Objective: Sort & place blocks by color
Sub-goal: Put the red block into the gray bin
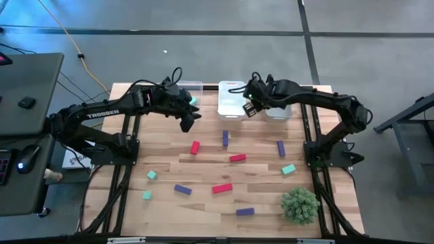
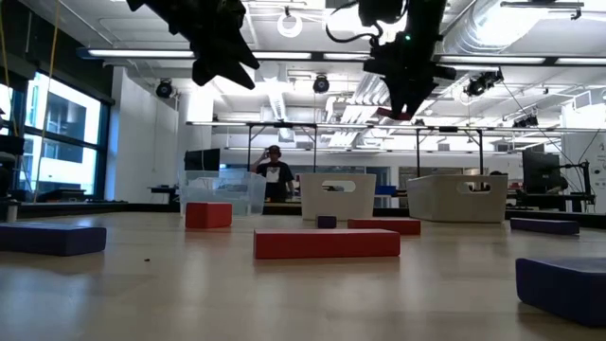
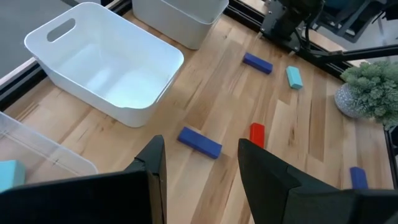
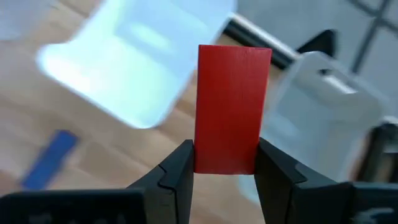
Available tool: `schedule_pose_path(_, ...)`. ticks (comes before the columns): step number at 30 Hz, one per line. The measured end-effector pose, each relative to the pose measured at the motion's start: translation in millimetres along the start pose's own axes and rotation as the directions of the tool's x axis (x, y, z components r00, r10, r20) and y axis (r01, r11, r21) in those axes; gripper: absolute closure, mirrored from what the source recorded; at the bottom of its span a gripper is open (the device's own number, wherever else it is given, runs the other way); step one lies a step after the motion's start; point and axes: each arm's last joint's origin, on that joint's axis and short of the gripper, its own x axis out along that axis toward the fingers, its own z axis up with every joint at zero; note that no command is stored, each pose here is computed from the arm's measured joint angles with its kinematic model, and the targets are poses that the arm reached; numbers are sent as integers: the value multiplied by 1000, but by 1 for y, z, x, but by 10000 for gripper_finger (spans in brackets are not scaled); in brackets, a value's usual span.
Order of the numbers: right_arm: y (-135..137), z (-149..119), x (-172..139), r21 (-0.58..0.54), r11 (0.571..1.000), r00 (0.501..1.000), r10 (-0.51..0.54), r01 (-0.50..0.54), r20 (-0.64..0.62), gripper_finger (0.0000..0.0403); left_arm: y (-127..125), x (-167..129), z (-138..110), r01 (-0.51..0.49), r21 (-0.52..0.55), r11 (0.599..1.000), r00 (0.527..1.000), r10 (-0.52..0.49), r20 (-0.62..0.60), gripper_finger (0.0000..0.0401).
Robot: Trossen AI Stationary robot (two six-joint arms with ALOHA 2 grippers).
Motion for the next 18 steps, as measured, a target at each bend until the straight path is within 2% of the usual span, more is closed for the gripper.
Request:
schedule_pose_path(9, -38, 5, 15, 34, 980, 978, -195, 198, -75, 289, 0, 0, 0, -2, 0, 1000, 1000, 2, 1, 284)
schedule_pose_path(18, -73, 18, 28, 84, 968, 965, -223, 236, -135, 289, 0, 0, 0, -2, -1, 1000, 1000, 2, 1, 284)
